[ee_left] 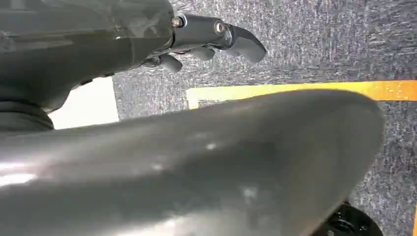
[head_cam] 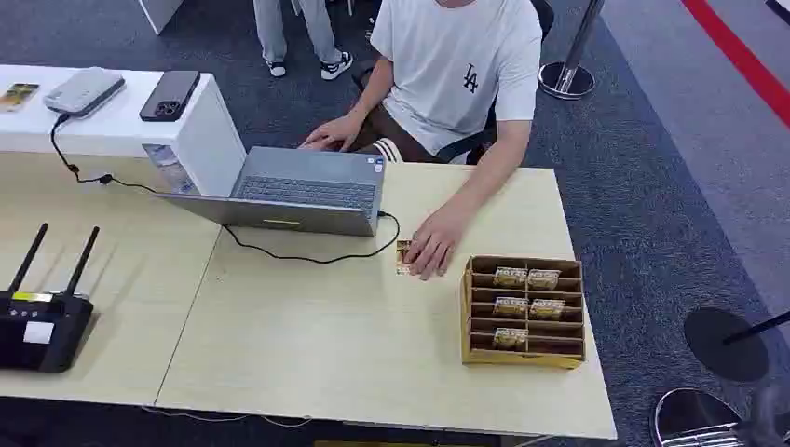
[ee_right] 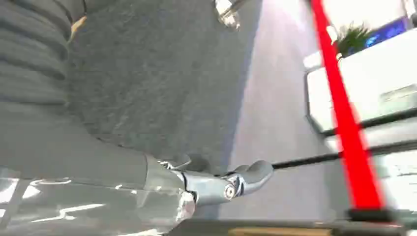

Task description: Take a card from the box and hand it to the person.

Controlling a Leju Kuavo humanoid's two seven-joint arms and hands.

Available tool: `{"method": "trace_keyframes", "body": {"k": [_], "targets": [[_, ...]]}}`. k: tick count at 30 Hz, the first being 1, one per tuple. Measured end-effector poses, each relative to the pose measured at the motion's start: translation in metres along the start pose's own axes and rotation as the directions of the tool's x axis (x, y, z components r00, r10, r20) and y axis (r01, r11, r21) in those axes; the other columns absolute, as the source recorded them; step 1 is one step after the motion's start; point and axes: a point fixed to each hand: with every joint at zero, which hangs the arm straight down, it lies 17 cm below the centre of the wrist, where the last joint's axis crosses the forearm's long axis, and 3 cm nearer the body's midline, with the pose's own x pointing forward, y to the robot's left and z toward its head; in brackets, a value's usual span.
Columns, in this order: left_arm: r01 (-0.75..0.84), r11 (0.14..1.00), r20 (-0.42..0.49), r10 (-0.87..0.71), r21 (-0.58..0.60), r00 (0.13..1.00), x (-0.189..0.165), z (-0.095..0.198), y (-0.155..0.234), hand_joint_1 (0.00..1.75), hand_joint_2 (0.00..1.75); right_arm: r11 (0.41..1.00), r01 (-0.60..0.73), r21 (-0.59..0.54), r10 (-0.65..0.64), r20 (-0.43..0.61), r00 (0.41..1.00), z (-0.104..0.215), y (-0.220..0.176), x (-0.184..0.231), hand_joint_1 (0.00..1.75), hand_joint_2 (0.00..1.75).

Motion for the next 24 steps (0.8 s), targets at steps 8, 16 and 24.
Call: {"method": "trace_keyframes", "body": {"k": [8, 16, 24], "targets": [[-0.003, 1.000, -0.003, 0.003, -0.003, 1.000, 0.000, 0.000, -0.001, 0.00, 0.00, 0.986, 0.010, 0.169, -0.046, 0.210, 0.977, 0.011, 0.067, 0.082, 0.00, 1.75], [-0.017, 1.000, 0.004, 0.017, -0.003, 1.000, 0.000, 0.000, -0.002, 0.00, 0.00, 0.932, -0.055, 0.358, -0.085, 0.364, 0.928, 0.064, 0.131, 0.149, 0.00, 1.75], [-0.016, 1.000, 0.004, 0.016, -0.011, 1.000, -0.001, 0.001, -0.005, 0.00, 0.00, 0.848, -0.290, 0.444, -0.004, 0.552, 0.834, 0.125, 0.188, 0.195, 0.00, 1.75]]}}
